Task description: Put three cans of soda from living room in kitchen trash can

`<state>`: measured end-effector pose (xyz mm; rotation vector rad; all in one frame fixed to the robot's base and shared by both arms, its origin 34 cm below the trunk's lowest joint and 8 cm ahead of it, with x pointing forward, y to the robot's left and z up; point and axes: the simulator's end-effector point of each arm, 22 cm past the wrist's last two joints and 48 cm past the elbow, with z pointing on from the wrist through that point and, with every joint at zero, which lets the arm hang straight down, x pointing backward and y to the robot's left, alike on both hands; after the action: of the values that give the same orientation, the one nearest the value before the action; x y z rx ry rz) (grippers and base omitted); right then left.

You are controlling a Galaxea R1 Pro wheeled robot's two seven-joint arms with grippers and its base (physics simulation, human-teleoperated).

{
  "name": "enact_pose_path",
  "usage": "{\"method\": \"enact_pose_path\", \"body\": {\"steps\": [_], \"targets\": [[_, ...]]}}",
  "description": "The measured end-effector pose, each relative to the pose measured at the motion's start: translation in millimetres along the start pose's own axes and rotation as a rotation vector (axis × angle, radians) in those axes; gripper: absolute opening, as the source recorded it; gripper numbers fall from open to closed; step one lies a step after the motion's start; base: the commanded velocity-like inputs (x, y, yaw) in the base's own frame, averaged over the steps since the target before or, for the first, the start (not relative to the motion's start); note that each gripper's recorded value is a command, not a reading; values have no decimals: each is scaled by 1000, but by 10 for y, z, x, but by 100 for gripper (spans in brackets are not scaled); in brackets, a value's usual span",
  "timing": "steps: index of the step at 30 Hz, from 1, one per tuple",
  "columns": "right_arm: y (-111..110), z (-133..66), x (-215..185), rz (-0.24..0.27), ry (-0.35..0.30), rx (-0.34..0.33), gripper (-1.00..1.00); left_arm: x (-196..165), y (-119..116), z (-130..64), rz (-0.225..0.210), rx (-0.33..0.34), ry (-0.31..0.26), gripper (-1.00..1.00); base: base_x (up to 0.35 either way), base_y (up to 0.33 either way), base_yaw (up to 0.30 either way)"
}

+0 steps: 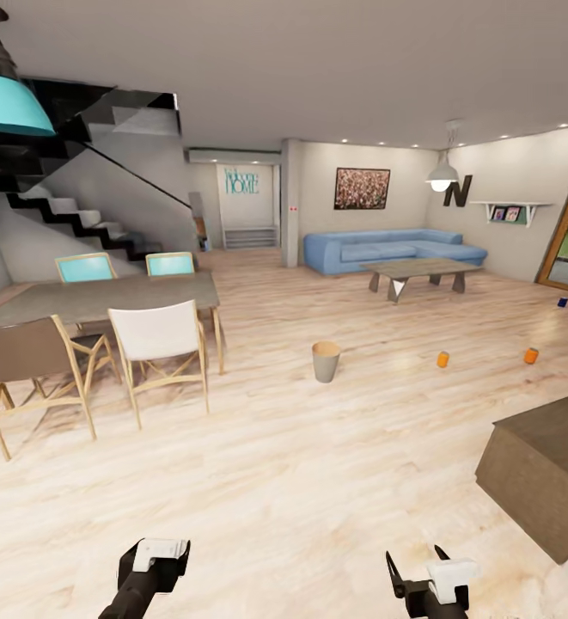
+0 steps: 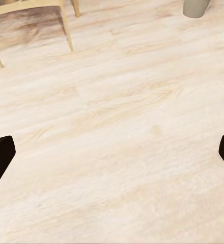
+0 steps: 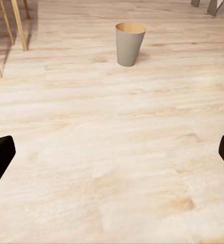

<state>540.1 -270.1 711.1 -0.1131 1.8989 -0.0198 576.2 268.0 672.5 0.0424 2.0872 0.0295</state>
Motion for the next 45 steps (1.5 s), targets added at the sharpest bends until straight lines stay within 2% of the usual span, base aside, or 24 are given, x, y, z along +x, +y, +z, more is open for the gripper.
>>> {"method": "enact_pose_path", "body": {"steps": [16, 30, 45], "targets": [[16, 2, 43, -1, 10, -4, 100, 45, -3, 8, 0, 1, 9, 100, 142, -3, -90], [22, 0, 57, -1, 13, -6, 100, 45, -1, 8, 1, 1, 9, 100, 145, 0, -211], [25, 0, 59, -2, 13, -6, 100, 49, -3, 9, 1, 1, 10, 100, 146, 0, -26]]}}
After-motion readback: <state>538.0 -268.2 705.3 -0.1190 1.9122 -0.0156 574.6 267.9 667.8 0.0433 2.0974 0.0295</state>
